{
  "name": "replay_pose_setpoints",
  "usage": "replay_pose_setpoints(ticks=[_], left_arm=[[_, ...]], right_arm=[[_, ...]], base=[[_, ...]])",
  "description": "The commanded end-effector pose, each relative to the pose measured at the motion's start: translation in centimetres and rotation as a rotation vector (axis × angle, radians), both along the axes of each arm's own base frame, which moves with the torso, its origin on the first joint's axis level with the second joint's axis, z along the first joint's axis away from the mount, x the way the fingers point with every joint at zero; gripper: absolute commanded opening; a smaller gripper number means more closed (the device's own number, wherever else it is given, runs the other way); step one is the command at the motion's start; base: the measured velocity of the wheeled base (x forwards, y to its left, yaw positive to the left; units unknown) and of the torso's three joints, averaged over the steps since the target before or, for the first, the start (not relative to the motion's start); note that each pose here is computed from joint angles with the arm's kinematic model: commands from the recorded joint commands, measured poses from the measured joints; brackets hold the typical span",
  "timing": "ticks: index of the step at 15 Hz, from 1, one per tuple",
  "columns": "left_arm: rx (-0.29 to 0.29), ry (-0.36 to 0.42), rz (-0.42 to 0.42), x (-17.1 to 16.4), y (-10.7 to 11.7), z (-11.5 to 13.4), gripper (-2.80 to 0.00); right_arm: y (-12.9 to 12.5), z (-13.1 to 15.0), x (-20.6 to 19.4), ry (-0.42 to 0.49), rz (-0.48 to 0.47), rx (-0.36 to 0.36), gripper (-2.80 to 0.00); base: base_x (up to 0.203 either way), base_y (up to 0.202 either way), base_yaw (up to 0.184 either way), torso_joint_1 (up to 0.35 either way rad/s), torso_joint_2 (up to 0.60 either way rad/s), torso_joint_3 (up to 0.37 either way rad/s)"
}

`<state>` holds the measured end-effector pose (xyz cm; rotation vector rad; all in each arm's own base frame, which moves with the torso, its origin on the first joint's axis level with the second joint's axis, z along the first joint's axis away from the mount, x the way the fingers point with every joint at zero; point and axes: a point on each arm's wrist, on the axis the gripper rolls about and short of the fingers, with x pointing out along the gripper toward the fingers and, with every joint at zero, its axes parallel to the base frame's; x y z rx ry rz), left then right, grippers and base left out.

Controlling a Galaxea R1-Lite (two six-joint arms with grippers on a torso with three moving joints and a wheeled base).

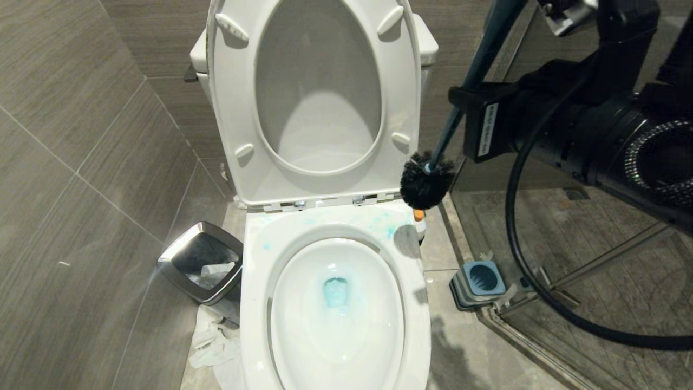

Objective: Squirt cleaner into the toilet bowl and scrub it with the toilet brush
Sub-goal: Scrub the toilet bowl

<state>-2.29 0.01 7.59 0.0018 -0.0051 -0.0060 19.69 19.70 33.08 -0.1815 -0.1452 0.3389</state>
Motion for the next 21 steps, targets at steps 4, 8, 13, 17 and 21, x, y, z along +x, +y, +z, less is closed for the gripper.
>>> replay_pose_setpoints(ticks=[4, 8, 13, 17, 21], left_arm=[[0.0, 0.001, 0.0, 0.0, 0.0, 0.0, -2.8], [0.0, 0.001, 0.0, 0.0, 0.0, 0.0, -2.8], [0.0, 0.001, 0.0, 0.0, 0.0, 0.0, -2.8], [0.0, 0.002, 0.0, 0.0, 0.0, 0.0, -2.8], [0.0, 0.001, 0.0, 0.0, 0.0, 0.0, -2.8]], right_arm=[[5.1, -2.3, 1.3, 0.04, 0.048, -0.043, -2.8], [8.4, -5.0, 0.8, 0.088, 0.118, -0.092, -2.8], [10.9, -8.9, 2.2, 0.207, 0.135, -0.081, -2.8], [12.1, -11.9, 3.5, 0.292, 0.147, -0.08, -2.8], [12.8, -16.1, 6.1, 0.382, 0.124, -0.097, -2.8]], base=[[0.0, 0.0, 0.0, 0.002, 0.0, 0.103], [0.0, 0.0, 0.0, 0.003, 0.0, 0.047], [0.0, 0.0, 0.0, 0.0, 0.0, 0.0], [0.0, 0.0, 0.0, 0.0, 0.0, 0.0], [0.0, 0.0, 0.0, 0.0, 0.0, 0.0]])
